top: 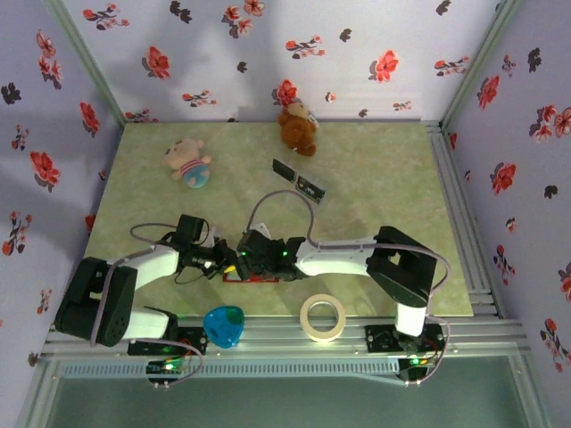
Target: Put the credit cards into the card holder
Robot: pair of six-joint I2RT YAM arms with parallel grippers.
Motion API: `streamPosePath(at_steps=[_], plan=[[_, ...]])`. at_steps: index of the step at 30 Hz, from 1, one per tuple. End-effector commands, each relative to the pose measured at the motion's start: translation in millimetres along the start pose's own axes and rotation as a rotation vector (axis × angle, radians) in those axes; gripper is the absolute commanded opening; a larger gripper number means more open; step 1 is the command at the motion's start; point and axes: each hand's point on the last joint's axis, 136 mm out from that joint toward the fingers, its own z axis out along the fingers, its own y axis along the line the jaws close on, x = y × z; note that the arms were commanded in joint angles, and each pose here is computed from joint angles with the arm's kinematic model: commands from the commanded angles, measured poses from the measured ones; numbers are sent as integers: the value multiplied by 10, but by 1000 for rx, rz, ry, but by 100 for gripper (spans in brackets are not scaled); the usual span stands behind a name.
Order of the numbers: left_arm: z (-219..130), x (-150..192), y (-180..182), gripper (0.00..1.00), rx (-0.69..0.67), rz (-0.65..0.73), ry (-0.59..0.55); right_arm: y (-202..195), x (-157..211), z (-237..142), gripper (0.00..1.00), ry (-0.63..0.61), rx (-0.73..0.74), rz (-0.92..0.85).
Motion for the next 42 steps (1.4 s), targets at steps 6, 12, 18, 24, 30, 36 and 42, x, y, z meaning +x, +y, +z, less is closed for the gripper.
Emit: streamPosePath(at_steps=[6,12,18,24,30,36,42], plan=[[60,207,274,0,-86,-63,64,-262,-19,198,95,11,171,2],[61,217,281,0,-88,-63,68,-391,58,298,93,31,210,33],[61,229,292,0,-88,-64,69,-502,55,291,93,18,237,77],[59,247,305,0,-89,-64,70,-633,56,278,92,9,259,127],[54,251,307,0,-89,-66,69,-680,84,224,92,17,278,132],[48,258,316,0,-93,-70,66,-728,22,93,92,-7,298,147],[47,255,313,0,-90,-70,62,-768,46,88,91,-11,309,193]])
